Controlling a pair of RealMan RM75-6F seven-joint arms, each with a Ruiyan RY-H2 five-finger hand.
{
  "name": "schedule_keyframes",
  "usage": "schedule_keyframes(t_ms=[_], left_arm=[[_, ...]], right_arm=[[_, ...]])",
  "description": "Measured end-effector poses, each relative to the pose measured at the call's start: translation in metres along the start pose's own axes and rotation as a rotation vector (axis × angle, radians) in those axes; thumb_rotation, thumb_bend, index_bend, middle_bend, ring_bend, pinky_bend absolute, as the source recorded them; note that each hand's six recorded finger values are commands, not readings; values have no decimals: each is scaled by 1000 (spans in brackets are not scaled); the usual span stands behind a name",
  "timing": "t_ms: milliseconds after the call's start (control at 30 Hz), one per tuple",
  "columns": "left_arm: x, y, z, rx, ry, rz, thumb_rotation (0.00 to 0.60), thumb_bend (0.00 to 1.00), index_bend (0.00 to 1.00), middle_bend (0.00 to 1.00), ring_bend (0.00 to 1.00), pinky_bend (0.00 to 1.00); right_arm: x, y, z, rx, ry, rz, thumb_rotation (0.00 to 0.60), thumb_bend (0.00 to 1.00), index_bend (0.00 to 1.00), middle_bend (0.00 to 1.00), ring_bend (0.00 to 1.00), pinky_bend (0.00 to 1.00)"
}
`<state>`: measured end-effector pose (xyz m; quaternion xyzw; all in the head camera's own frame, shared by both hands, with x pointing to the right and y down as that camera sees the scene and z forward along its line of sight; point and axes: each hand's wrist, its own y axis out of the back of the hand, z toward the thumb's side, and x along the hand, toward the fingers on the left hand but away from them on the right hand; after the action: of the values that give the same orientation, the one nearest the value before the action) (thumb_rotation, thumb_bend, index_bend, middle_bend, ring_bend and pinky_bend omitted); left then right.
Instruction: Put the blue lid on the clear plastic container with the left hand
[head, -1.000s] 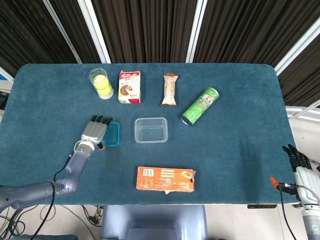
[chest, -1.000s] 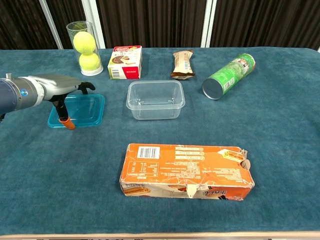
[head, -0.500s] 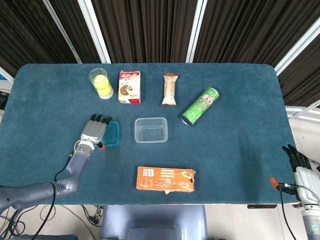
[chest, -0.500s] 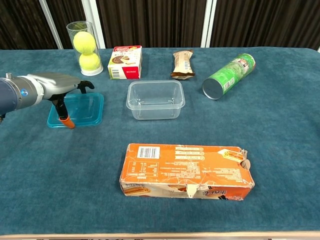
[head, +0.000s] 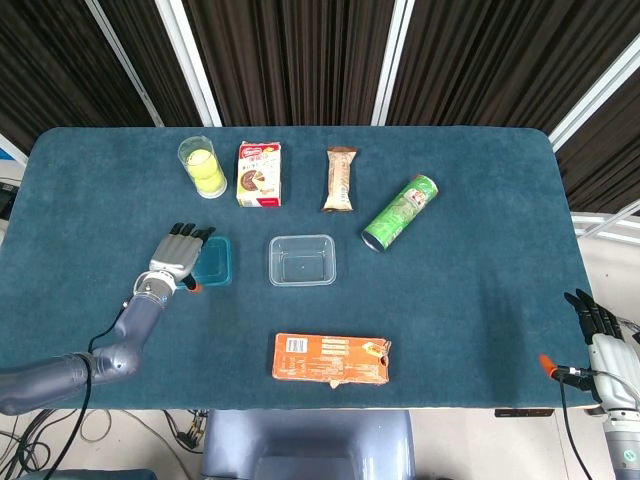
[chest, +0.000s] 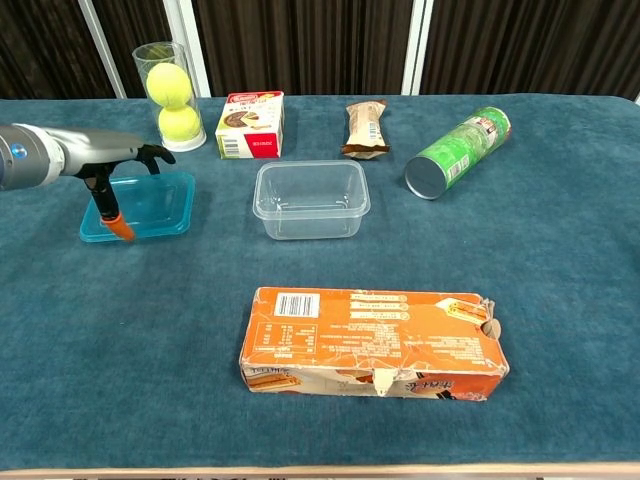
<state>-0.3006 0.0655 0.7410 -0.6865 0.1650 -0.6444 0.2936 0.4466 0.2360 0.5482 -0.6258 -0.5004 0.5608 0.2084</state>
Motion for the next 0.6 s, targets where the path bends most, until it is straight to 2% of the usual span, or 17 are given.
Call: schedule_keyframes(t_ms=[267, 600], left_arm=[[-7, 20, 1, 2, -36, 20, 600, 339, 63, 236, 0, 17], [-19, 62, 37, -62, -139, 18, 600, 336, 63, 235, 0, 17]], right_arm=[[0, -1, 0, 2, -2, 2, 600, 292, 96, 0, 0, 0], [0, 0, 0, 1, -3, -1, 600, 292, 96, 0, 0, 0]])
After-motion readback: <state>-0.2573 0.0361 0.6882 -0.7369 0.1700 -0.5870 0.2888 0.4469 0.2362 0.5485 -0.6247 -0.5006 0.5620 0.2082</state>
